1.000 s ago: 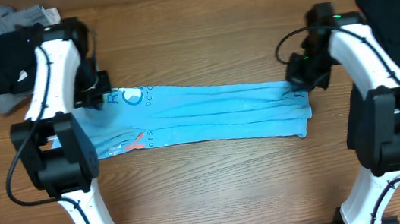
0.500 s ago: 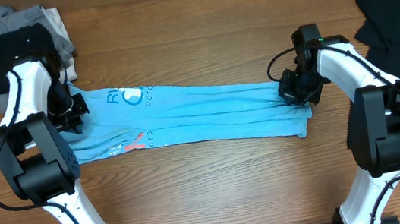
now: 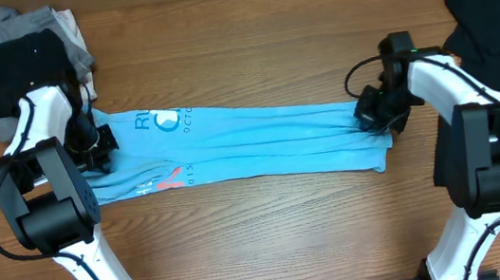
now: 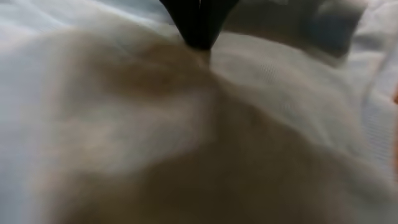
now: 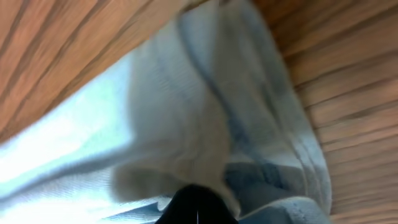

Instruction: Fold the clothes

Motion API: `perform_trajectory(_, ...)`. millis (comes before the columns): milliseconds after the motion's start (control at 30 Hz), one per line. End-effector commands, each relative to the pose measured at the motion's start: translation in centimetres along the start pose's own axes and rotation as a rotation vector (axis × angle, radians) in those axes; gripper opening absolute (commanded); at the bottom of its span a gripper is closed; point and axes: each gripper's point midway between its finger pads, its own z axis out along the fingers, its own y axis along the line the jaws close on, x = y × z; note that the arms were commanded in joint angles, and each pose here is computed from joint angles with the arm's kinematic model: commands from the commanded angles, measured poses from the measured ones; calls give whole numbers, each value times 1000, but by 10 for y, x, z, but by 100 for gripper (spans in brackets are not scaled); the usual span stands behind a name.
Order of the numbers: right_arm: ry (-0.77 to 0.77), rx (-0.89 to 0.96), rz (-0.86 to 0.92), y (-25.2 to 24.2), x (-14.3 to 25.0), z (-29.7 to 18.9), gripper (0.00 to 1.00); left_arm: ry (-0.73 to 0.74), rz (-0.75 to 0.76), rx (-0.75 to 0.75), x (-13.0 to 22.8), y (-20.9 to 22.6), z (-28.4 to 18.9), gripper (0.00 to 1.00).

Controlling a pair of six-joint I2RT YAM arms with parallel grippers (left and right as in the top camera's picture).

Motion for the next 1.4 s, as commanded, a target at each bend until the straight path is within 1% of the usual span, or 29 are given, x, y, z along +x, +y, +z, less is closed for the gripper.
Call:
perform_trajectory(0, -14, 138, 114, -56, -17, 15, 4, 44, -18, 19, 11, -4, 18, 7)
perform_trajectory(33, -19, 144, 127, -62, -20, 14, 4, 47, -18, 21, 12, -5, 20, 10)
perform_trajectory(100, -24, 146, 143, -70, -25, 12, 4, 51, -18, 34, 13, -7, 21, 20)
perform_trajectory(200, -41, 142, 174, -81, -33, 9, 4, 54, -19, 69, 14, -13, 20, 25)
perform_trajectory(267, -53, 135, 196, -87, -39, 7, 4, 63, -29, 111, 15, -21, 19, 11)
perform_trajectory(300, -57, 132, 207, -90, -42, 5, 4, 69, -28, 145, 16, -27, 19, 8)
perform_trajectory(433, -61, 129, 202, -94, -47, -3, 4, 75, 5, 251, 17, -51, 12, 8)
perform_trajectory(500, -59, 130, 198, -93, -48, -6, 4, 67, 18, 252, 16, -56, 9, 5)
perform_trajectory(667, -59, 130, 197, -87, -53, -23, 4, 54, 61, 241, 16, -70, -3, 4)
perform_trajectory(767, -78, 134, 200, -83, -59, -47, 4, 51, 76, 236, 15, -75, -19, 4)
perform_trajectory(900, -151, 100, 188, -72, -65, -88, 4, 24, 98, 239, 10, -79, -50, 4)
perform_trajectory(933, -178, 87, 184, -69, -65, -101, 5, 12, 106, 241, 8, -80, -59, 4)
perform_trajectory(1000, -227, 77, 178, -67, -62, -123, 16, -12, 115, 246, 5, -82, -74, 5)
perform_trajectory(1033, -244, 82, 178, -69, -59, -132, 28, -19, 120, 247, 4, -82, -80, 10)
perform_trajectory(1067, -259, 93, 179, -71, -55, -140, 47, -25, 125, 248, 3, -83, -85, 17)
perform_trajectory(1100, -268, 108, 181, -75, -50, -147, 73, -31, 126, 249, 3, -83, -89, 34)
perform_trajectory(1133, -272, 123, 184, -78, -47, -152, 91, -37, 127, 250, 2, -83, -93, 46)
perform_trajectory(1167, -272, 136, 189, -82, -45, -154, 100, -43, 139, 251, 1, -83, -95, 55)
perform_trajectory(1200, -265, 146, 196, -86, -42, -155, 100, -46, 150, 251, 1, -83, -95, 65)
perform_trajectory(1233, -260, 152, 204, -89, -42, -155, 100, -49, 153, 244, 0, -82, -95, 78)
perform_trajectory(1300, -256, 153, 212, -96, -43, -152, 100, -52, 149, 210, -1, -76, -93, 88)
perform_trajectory(1333, -247, 146, 189, -100, -44, -148, 100, -53, 146, 171, -1, -69, -92, 100)
perform_trajectory(1367, -235, 127, 177, -101, -43, -145, 100, -51, 145, 155, -1, -66, -91, 100)
